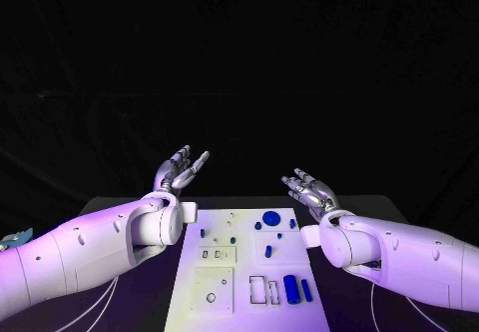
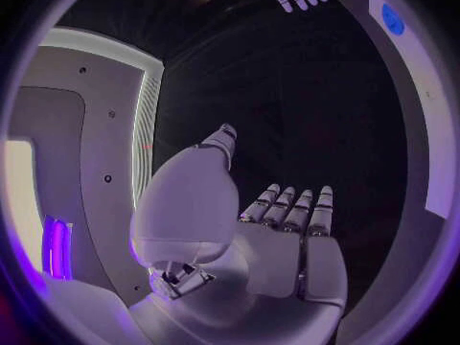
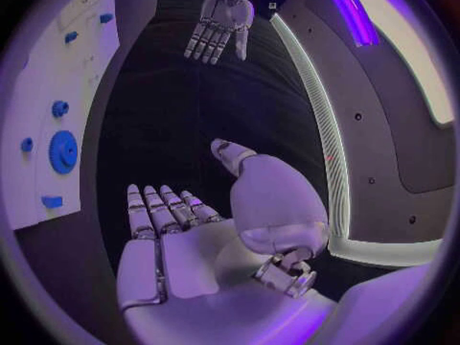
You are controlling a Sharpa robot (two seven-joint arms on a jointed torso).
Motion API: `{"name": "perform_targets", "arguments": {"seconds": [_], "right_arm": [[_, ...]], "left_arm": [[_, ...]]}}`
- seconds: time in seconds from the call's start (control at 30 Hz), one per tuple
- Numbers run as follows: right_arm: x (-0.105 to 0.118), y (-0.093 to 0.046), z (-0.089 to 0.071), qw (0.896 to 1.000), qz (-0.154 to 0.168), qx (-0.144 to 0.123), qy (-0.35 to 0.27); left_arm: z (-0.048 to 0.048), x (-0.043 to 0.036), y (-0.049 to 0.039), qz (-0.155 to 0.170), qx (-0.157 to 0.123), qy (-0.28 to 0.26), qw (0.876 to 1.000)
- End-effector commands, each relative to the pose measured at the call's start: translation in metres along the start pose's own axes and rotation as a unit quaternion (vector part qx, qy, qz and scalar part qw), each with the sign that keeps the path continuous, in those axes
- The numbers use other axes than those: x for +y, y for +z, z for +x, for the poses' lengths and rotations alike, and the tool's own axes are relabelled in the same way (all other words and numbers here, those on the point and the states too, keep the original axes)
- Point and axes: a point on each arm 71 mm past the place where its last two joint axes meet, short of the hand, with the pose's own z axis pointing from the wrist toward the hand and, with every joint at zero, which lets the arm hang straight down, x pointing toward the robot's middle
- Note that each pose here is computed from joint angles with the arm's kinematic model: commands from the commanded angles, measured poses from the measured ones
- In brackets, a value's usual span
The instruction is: Assemble the parts on the task board
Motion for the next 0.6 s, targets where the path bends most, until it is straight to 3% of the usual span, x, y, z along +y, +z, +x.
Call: {"name": "perform_targets", "arguments": {"seconds": [0.03,0.3,0.33,0.6], "right_arm": [[-0.001,0.003,0.009,0.995,0.016,0.088,0.037],[-0.003,0.006,0.007,0.993,0.022,0.113,0.039],[0.013,0.014,-0.012,0.984,-0.066,0.086,-0.142],[0.023,0.021,-0.02,0.955,-0.109,0.094,-0.258]], "left_arm": [[0.0049,-0.0022,0.0005,0.013,0.028,-0.024,0.999],[0.0049,-0.0022,0.0005,0.013,0.028,-0.024,0.999],[-0.0088,-0.0048,-0.002,0.02,0.024,-0.022,0.999],[-0.0091,-0.009,-0.008,0.025,0.046,-0.023,0.998]]}}
